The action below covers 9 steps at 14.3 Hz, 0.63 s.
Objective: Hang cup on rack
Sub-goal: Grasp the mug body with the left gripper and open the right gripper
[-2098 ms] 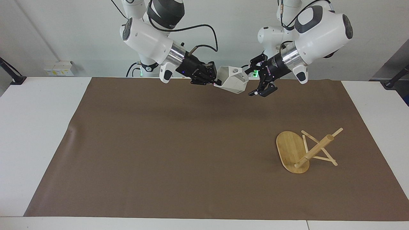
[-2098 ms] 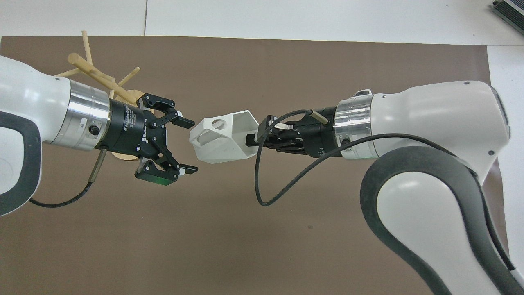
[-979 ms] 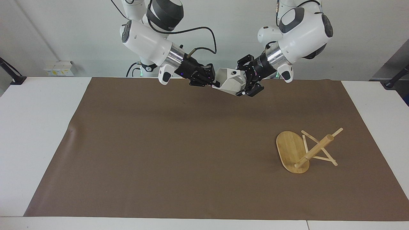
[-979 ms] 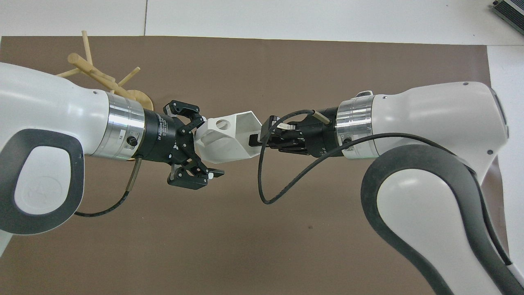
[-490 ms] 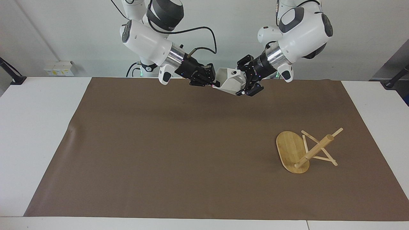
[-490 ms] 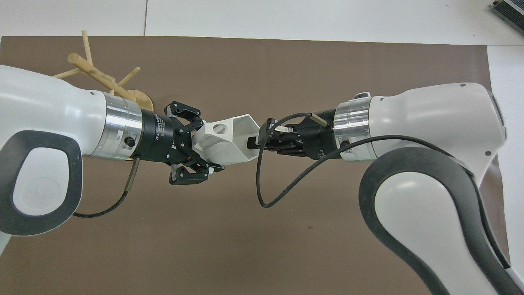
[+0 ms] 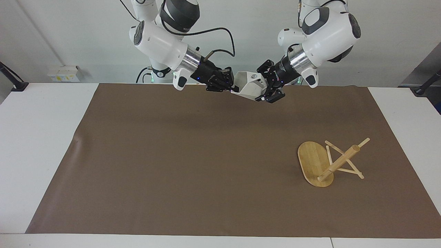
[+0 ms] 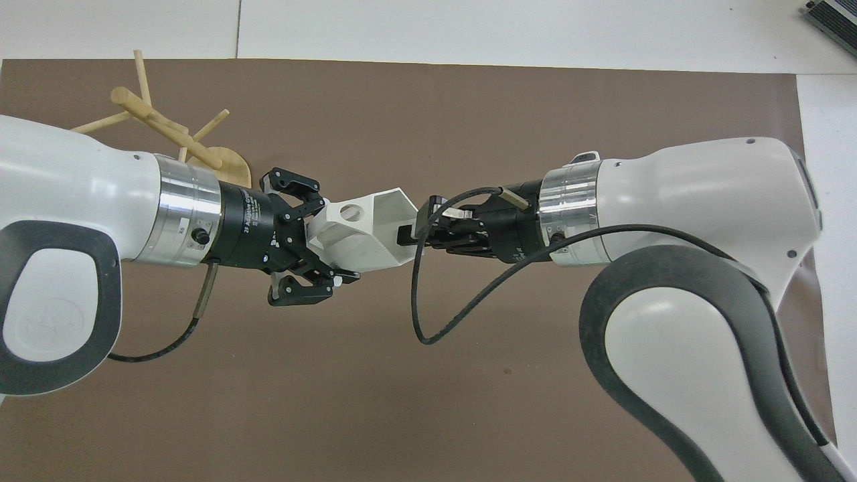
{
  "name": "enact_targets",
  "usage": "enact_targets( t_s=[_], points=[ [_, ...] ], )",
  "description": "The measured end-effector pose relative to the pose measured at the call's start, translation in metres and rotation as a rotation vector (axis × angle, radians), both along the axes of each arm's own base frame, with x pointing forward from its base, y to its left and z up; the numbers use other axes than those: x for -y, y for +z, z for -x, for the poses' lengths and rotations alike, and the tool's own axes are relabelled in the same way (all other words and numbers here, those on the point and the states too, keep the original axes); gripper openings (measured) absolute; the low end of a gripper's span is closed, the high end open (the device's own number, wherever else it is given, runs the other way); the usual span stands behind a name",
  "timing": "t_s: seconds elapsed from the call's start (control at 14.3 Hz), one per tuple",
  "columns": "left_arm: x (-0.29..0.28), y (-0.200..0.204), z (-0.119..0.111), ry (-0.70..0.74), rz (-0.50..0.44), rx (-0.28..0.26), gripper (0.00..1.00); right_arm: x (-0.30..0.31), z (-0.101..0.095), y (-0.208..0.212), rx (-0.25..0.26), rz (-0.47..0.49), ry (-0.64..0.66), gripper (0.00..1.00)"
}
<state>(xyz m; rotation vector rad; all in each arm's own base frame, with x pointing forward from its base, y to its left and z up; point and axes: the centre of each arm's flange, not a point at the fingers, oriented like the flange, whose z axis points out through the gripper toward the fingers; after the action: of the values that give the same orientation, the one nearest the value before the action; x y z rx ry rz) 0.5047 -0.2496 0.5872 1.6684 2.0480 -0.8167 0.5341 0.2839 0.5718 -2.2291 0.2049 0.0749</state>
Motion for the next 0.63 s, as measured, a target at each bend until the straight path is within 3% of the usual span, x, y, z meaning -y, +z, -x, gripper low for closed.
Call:
enact_targets(
  t_s=[0.21, 0.28, 0.63],
  points=[
    [-0.006, -0.002, 0.0, 0.012, 0.0, -0.006, 0.72, -0.005, -0.001, -0.002, 0.002, -0.003, 0.0, 0.04],
    [-0.014, -0.004, -0.004, 0.056, -0.005, -0.016, 0.72, -0.006, -0.001, -0.002, 0.006, -0.004, -0.003, 0.09],
    [-0.056, -0.026, -0.022, 0.192, -0.015, -0.021, 0.72, -0.003, -0.002, 0.003, 0.024, -0.005, -0.02, 0.63]
  ],
)
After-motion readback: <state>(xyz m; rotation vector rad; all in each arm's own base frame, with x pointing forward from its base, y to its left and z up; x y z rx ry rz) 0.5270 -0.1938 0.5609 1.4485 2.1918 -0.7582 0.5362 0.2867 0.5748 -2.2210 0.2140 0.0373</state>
